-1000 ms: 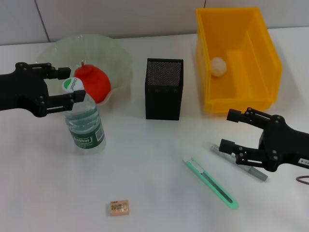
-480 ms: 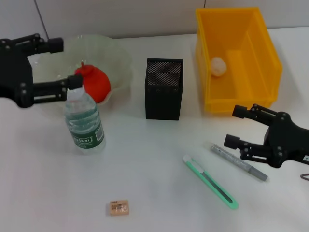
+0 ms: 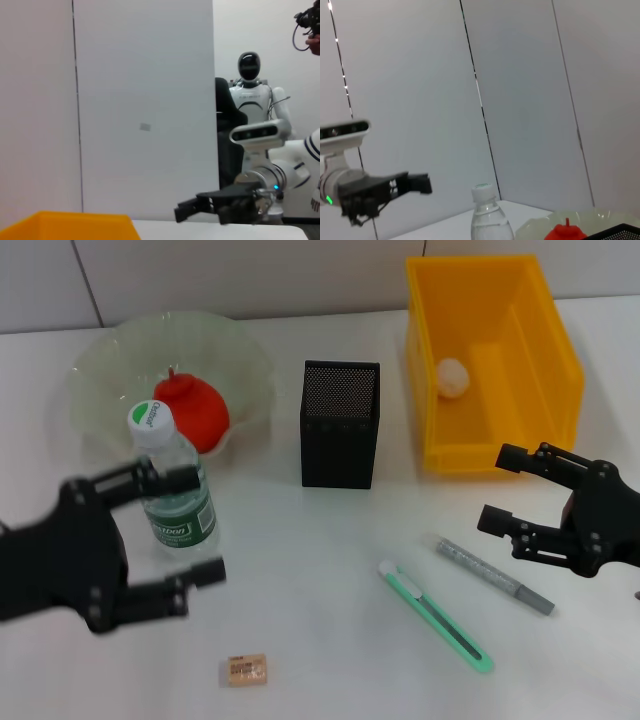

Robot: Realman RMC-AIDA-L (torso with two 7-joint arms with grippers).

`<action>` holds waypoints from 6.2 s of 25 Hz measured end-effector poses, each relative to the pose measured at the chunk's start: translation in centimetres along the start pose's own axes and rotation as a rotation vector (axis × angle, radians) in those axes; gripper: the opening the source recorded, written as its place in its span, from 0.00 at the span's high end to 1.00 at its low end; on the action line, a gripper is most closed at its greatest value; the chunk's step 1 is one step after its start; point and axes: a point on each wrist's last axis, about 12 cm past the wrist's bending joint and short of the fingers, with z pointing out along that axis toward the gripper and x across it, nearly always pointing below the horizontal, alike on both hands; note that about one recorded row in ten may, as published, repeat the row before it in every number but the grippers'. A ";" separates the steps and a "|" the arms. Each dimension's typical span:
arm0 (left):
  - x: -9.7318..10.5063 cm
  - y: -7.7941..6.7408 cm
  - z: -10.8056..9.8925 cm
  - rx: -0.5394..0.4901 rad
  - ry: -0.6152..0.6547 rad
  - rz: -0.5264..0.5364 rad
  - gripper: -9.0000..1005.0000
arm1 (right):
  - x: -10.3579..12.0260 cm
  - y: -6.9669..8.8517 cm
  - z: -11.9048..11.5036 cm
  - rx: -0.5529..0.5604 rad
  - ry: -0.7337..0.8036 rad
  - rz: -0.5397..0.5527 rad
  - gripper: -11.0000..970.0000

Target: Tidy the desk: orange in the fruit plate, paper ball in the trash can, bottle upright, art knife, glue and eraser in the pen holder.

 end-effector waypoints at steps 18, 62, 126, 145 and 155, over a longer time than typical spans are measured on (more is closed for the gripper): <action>6.5 -2.6 1.9 -0.015 0.029 0.010 0.19 | -6.6 -1.1 -0.3 -0.093 0.168 0.099 0.15; 7.4 -1.7 3.0 -0.034 0.071 -0.068 0.19 | -16.8 2.0 15.3 0.300 1.177 0.211 0.15; 8.0 -1.3 3.0 -0.059 0.135 -0.038 0.19 | -6.7 1.9 23.4 0.270 1.387 0.135 0.16; 8.1 -1.4 2.9 -0.058 0.132 -0.041 0.19 | -6.3 1.7 23.1 0.281 1.356 0.149 0.41; 8.0 -1.4 2.9 -0.056 0.130 -0.041 0.19 | -6.3 1.6 23.1 0.283 1.353 0.152 0.51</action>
